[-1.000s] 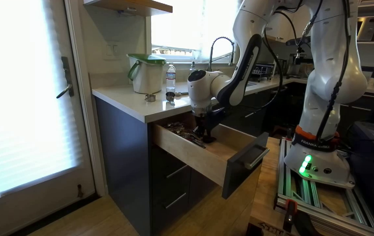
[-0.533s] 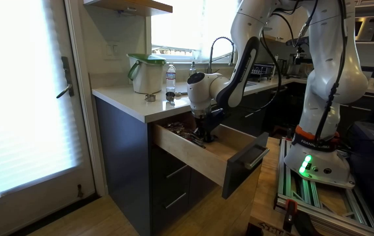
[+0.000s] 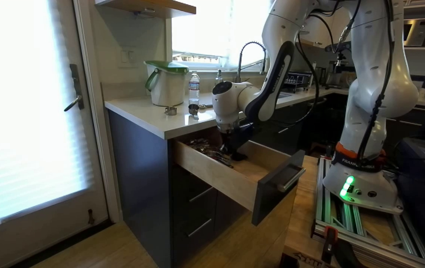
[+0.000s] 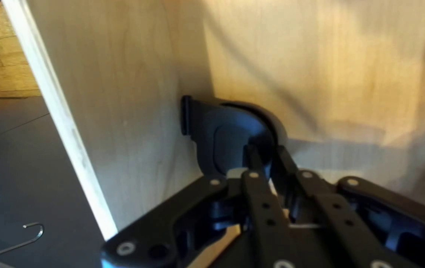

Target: Pull the open drawer until it is fully open, pick up the black object from the open and put it on the kitchen counter

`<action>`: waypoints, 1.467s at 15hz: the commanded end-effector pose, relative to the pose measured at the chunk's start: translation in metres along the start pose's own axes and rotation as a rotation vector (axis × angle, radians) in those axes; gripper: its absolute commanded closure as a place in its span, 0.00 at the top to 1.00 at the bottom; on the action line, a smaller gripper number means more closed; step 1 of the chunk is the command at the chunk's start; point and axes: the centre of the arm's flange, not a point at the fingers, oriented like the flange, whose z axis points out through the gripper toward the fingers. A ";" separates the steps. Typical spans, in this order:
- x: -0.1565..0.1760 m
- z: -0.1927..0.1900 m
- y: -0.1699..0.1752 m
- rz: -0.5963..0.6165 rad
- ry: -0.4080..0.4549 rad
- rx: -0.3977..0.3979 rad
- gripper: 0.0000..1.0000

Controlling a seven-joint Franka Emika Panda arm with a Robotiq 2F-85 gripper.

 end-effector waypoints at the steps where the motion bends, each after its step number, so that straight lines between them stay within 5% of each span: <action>1: -0.003 0.001 0.002 0.004 0.016 -0.023 0.03; 18: -0.020 -0.044 0.017 0.011 -0.013 0.022 0.03; 19: -0.018 -0.041 0.019 0.022 -0.020 0.027 0.38; 22: -0.013 -0.030 0.024 0.053 -0.050 0.032 0.52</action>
